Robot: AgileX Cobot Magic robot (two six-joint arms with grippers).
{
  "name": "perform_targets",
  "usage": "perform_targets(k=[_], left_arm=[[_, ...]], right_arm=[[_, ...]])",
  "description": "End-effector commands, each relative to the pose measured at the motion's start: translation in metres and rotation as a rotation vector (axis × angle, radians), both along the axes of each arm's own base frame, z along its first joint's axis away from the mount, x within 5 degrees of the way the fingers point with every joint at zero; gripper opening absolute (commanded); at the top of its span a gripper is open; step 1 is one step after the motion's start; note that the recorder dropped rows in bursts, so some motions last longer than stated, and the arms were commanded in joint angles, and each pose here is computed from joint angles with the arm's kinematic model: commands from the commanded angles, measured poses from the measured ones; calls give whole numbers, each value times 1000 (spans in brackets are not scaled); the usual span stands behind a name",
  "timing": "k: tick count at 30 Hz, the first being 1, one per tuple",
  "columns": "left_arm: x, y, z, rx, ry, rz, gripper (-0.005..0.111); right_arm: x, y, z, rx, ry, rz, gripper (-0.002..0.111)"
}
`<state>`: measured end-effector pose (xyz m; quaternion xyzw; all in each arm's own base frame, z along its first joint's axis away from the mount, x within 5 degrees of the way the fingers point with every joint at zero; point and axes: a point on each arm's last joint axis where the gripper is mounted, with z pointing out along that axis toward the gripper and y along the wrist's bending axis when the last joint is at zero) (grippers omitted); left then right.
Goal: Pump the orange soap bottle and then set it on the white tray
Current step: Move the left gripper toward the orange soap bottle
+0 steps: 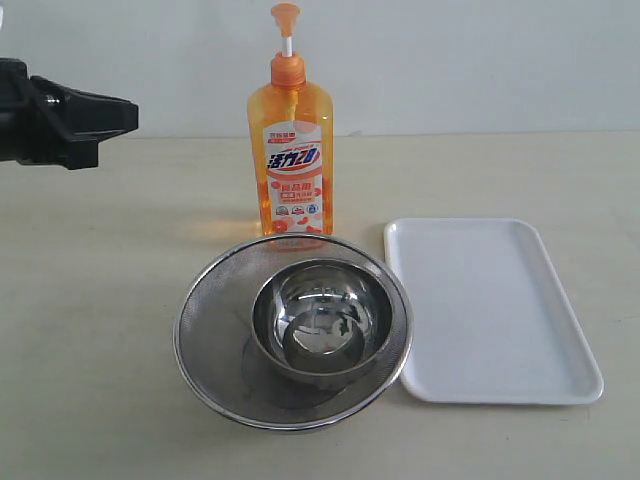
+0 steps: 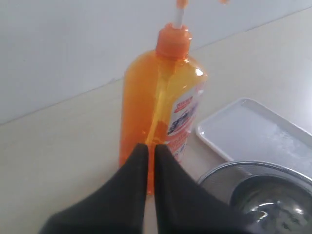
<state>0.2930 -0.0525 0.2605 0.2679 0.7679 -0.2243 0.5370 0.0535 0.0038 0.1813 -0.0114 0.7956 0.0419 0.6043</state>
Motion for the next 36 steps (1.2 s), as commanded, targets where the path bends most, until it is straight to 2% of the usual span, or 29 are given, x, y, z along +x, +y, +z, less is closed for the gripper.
perform_targets(k=[1,2,5,9,12,14,16,20,22,24,27,30,35,36], left_arm=[[-11,-23,5,-55,-7,-146,5],[-12,-22,4,-19,-3,-148,5],[-16,-22,-4,78,118,-110,5],[-18,-16,-13,142,357,25,5],[-21,-15,-11,256,375,162,5],[-20,-13,-6,272,345,258,5],[-20,-14,-2,316,258,322,5],[-26,-26,-11,353,0,308,5],[-29,-24,-19,302,-123,344,5],[-36,-20,-27,155,-223,411,5],[-44,-14,-33,21,-346,368,5],[-41,-6,-40,-69,-323,275,5],[-25,5,-54,-56,-288,150,5],[-21,5,-55,-80,-276,123,5]], right_arm=[[0,0,1,0,-16,-2,105],[0,0,1,0,-16,-2,105],[0,0,1,0,-16,-2,105],[0,0,1,0,-16,-2,105],[0,0,1,0,-16,-2,105],[0,0,1,0,-16,-2,105],[0,0,1,0,-16,-2,105],[0,0,1,0,-16,-2,105],[0,0,1,0,-16,-2,105],[0,0,1,0,-16,-2,105],[0,0,1,0,-16,-2,105],[0,0,1,0,-16,-2,105],[0,0,1,0,-16,-2,105],[0,0,1,0,-16,-2,105]])
